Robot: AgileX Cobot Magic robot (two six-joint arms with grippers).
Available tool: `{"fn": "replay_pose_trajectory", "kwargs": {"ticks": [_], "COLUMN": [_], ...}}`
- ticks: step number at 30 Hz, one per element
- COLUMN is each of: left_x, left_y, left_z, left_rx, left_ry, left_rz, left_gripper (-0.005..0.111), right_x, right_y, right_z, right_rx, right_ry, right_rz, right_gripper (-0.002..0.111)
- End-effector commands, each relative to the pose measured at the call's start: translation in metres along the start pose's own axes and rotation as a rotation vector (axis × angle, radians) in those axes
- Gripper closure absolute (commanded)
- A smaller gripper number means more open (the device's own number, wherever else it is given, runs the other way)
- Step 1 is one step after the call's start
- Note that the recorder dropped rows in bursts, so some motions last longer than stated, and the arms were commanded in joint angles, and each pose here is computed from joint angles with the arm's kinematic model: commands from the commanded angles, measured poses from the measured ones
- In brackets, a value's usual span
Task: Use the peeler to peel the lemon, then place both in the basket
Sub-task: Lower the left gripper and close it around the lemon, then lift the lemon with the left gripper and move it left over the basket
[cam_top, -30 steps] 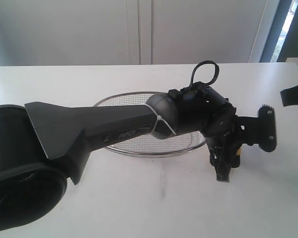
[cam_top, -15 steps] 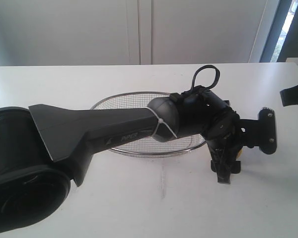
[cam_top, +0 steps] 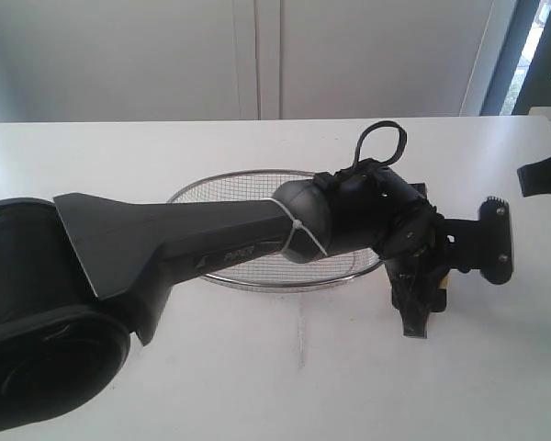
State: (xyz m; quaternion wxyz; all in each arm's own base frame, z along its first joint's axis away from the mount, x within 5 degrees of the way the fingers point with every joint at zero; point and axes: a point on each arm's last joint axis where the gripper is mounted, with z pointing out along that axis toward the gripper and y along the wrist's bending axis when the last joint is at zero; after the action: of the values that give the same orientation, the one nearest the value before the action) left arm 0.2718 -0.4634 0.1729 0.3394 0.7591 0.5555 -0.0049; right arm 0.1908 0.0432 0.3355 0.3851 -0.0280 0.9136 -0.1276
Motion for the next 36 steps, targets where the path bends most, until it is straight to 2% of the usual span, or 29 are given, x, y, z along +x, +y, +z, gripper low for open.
{"fn": "replay_pose_trajectory", "kwargs": {"ticks": [1, 5, 13, 17, 20, 26, 32, 36], "left_x": [-0.005, -0.01, -0.021, -0.03, -0.033, -0.024, -0.005, 0.009], "left_y": [-0.003, 0.003, 0.021, 0.027, 0.028, 0.021, 0.024, 0.028], "left_z": [-0.013, -0.03, -0.08, -0.103, -0.119, -0.143, -0.162, -0.18], "left_rx": [0.047, 0.041, 0.015, 0.021, 0.042, 0.155, 0.22, 0.32], "left_ry": [0.016, 0.0, -0.025, -0.094, -0.104, 0.014, 0.071, -0.024], "left_rz": [-0.027, -0.052, -0.233, -0.302, -0.272, -0.178, -0.184, -0.209], "left_gripper": [0.107, 0.107, 0.107, 0.107, 0.107, 0.107, 0.107, 0.107], "right_x": [-0.002, -0.002, 0.003, 0.005, 0.007, 0.007, 0.007, 0.005], "right_y": [-0.005, -0.013, -0.032, -0.036, -0.037, -0.036, -0.036, -0.034], "right_z": [-0.005, -0.017, -0.045, -0.049, -0.048, -0.048, -0.048, -0.049], "right_rx": [0.009, 0.02, 0.012, 0.015, 0.026, 0.022, 0.017, 0.002], "right_ry": [-0.037, -0.09, -0.208, -0.214, -0.193, -0.188, -0.191, -0.21], "right_rz": [0.003, 0.024, 0.109, 0.119, 0.123, 0.127, 0.128, 0.127], "right_gripper": [0.108, 0.108, 0.108, 0.108, 0.108, 0.108, 0.108, 0.108]}}
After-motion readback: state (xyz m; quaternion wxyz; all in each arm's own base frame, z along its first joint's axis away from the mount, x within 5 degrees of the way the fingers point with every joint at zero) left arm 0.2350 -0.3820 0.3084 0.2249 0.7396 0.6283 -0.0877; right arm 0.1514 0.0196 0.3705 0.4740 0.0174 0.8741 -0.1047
